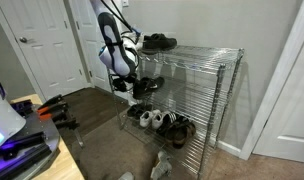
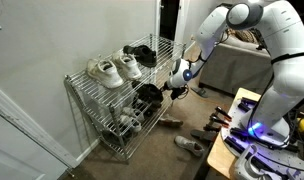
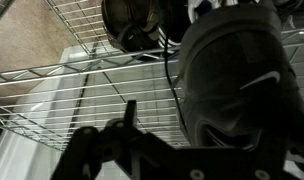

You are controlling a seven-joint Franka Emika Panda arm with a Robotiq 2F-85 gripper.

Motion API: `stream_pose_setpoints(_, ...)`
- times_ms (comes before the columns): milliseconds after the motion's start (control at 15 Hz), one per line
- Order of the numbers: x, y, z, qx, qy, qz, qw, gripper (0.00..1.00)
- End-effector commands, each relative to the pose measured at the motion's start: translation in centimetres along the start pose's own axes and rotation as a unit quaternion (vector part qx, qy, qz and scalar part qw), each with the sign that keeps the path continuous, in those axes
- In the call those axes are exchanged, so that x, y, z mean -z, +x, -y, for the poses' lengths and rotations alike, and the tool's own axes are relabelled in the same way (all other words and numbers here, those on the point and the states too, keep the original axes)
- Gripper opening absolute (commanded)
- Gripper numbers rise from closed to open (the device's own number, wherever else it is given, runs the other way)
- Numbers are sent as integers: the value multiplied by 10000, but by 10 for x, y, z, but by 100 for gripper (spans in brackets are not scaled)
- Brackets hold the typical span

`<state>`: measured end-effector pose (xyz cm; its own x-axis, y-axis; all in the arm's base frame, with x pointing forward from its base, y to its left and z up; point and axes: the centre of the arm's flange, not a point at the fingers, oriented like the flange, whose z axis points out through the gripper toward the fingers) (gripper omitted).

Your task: Move the black shoe on the second shelf to the top shelf

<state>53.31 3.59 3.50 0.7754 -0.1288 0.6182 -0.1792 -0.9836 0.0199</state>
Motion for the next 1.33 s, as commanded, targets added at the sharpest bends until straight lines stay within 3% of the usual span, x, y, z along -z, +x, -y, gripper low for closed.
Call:
stream_pose_setpoints(0,-8,-14,-2,95,-188,212,9996,81)
stream_pose_setpoints(800,-3,-24,13,278,-32,313,9991,4)
stream_pose_setpoints(1000,4,-24,12,382,45,350,9986,4)
stream_pose_setpoints(1267,44,-22,15,668,145,268,9973,6)
